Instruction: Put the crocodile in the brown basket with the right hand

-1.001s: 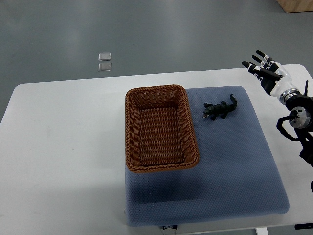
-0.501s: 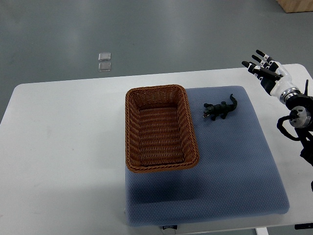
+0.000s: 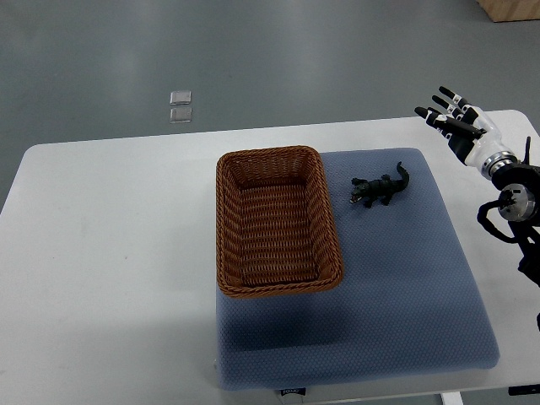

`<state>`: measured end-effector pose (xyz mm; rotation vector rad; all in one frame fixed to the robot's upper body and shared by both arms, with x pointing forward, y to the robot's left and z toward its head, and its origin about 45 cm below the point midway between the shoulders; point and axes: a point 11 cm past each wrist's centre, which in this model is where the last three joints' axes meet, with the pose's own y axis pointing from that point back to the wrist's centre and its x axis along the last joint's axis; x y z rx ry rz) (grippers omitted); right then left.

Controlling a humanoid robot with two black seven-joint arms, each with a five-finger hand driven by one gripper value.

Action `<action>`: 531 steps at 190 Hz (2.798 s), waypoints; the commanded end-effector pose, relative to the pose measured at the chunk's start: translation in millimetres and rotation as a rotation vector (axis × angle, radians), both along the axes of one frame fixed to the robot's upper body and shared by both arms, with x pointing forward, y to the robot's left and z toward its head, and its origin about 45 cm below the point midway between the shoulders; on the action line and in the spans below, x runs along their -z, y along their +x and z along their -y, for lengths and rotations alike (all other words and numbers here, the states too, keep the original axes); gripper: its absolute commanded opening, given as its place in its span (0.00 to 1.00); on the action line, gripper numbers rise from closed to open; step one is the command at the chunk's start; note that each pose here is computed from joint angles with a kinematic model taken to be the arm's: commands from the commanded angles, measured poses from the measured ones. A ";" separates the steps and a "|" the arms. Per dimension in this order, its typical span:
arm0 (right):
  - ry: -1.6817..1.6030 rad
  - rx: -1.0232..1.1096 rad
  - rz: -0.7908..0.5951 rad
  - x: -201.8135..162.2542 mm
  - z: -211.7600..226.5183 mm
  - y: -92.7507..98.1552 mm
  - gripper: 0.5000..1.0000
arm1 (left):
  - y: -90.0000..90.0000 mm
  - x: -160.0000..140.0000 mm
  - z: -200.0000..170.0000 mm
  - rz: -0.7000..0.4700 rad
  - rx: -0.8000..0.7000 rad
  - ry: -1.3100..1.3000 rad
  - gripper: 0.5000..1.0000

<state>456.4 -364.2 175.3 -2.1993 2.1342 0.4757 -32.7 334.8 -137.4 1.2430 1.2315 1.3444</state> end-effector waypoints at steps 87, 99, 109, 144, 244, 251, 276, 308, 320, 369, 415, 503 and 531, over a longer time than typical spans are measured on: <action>-0.358 -0.201 -0.007 -5.7 -9.6 -3.0 0.86 | 0.8 0.0 0.0 0.001 0.000 0.000 1.00; -0.408 -0.230 -0.002 -7.3 -14.0 -2.3 0.86 | -0.1 0.0 0.0 0.000 0.000 0.000 1.00; -0.456 -0.257 0.001 -7.9 -17.8 -2.2 0.86 | -0.1 0.0 0.0 0.000 0.000 0.000 1.00; -0.658 -0.391 0.018 -11.3 -31.6 -2.9 0.86 | -0.1 0.0 0.0 0.000 0.000 0.000 1.00; -1.114 -0.689 0.052 -11.3 -43.7 -12.3 0.85 | -0.1 0.0 0.0 0.000 0.000 0.000 1.00; -1.134 -0.701 0.053 -11.2 -45.3 -11.9 0.85 | -0.1 0.0 0.0 0.000 0.000 0.000 1.00; -1.208 -0.744 0.055 -8.7 -49.4 -12.3 0.85 | 0.8 0.0 0.0 0.001 0.000 0.000 1.00; -1.279 -0.811 0.060 -2.1 -58.9 -15.9 0.85 | -0.1 0.0 0.0 0.000 0.000 0.000 1.00; -1.298 -0.827 0.071 -3.7 -62.7 -15.6 0.85 | 0.8 0.0 0.0 0.001 0.000 0.000 1.00; -1.393 -0.860 0.096 3.7 -70.5 -18.0 0.83 | -0.1 0.0 0.0 0.000 0.000 0.000 1.00; -1.431 -0.881 0.101 7.4 -73.0 -19.6 0.81 | -0.1 0.0 0.0 0.000 0.000 0.000 1.00; -1.477 -0.875 0.122 12.3 -75.5 -21.3 0.72 | -0.1 0.0 0.0 0.000 0.000 0.000 1.00; -1.485 -0.888 0.121 15.4 -77.0 -23.1 0.69 | -0.1 0.0 0.0 0.000 0.000 0.000 1.00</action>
